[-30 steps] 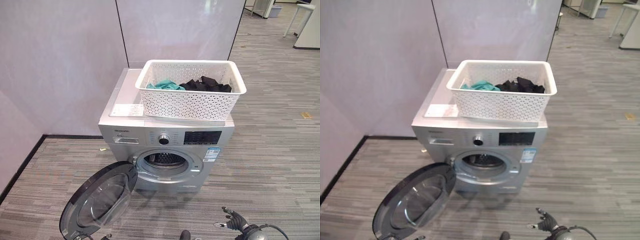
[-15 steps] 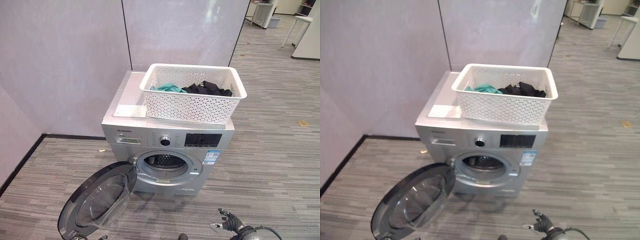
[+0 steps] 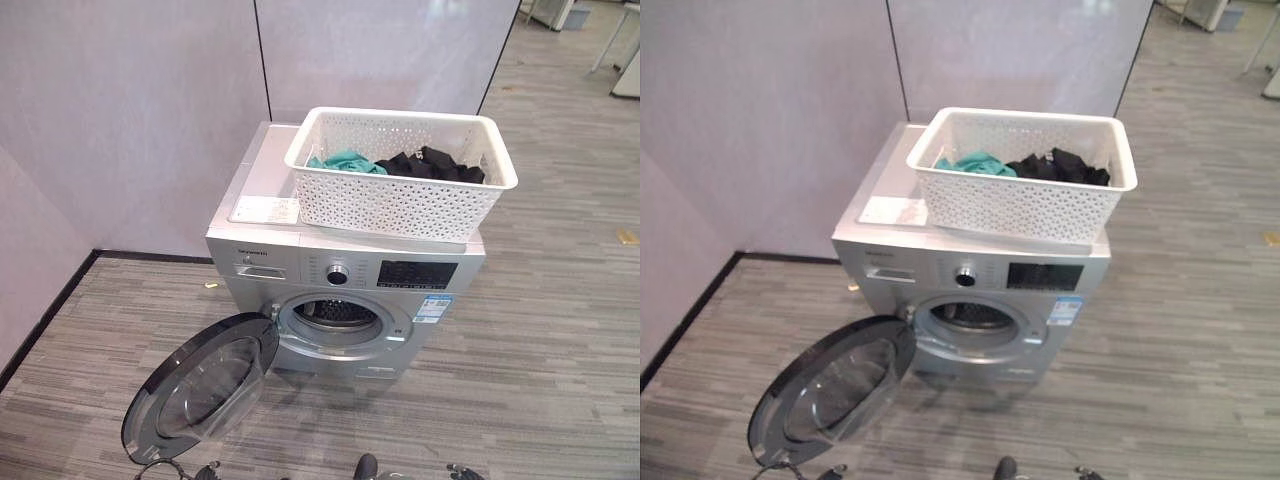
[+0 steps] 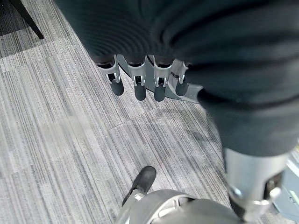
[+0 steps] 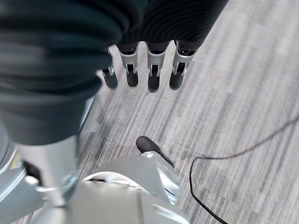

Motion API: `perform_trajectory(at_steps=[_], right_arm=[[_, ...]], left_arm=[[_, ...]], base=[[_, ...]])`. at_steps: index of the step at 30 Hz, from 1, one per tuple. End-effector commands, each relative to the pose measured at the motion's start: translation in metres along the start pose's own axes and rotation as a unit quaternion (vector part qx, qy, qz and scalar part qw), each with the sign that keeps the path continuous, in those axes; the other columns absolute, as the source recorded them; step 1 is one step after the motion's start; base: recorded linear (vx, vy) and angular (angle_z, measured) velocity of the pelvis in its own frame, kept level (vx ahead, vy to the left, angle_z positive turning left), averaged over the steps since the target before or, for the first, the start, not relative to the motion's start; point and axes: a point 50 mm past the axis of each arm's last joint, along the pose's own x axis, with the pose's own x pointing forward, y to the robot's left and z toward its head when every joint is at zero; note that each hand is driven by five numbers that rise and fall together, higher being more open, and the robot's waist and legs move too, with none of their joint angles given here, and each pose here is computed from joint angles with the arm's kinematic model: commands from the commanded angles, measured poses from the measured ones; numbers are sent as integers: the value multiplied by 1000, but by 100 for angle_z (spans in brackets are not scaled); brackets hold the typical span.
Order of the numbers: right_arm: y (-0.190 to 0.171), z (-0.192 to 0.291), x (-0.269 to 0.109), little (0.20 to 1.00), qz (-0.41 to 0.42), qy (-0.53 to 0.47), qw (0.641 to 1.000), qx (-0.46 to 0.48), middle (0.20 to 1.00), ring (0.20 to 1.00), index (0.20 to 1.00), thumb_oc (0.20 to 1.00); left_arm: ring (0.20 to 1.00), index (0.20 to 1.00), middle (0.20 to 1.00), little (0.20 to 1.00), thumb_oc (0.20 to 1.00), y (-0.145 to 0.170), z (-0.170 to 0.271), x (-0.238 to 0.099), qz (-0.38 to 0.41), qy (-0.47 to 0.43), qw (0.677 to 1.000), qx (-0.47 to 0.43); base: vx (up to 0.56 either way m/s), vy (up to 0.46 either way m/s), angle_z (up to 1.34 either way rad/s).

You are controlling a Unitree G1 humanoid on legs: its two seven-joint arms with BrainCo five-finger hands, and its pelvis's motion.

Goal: Grab the laundry basket,head to the washer,open it,put in the laundry and shut it.

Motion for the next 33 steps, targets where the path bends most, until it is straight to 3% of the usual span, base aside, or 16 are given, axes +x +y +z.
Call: perform_trajectory(at_steps=[1,10,19,25,33], right_arm=[[16,1,2,1000,22,15,1000,-6,1000,1000,1000,1000],[19,18,4,1000,27,-16,999,-20,1000,1000,1000,1000],[2,62,1,1000,8,-117,993,-13,1000,1000,1000,1000],[-6,77,-8,1000,3,-172,985,-20,1000,1000,1000,1000],[-12,75,-14,1000,3,-185,982,-50,1000,1000,1000,1000]], left_arm=[[1000,1000,1000,1000,1000,-6,16,2,-17,-16,1000,2],[1000,1000,1000,1000,1000,0,9,2,-13,-6,1000,12],[1000,1000,1000,1000,1000,17,-3,0,11,6,1000,7],[1000,1000,1000,1000,1000,30,-8,-1,36,11,999,-24],[1000,1000,1000,1000,1000,28,-14,-2,30,17,999,-2]], base=[[48,95,3],[51,102,1],[62,163,-6],[169,-101,10],[134,-141,27]])
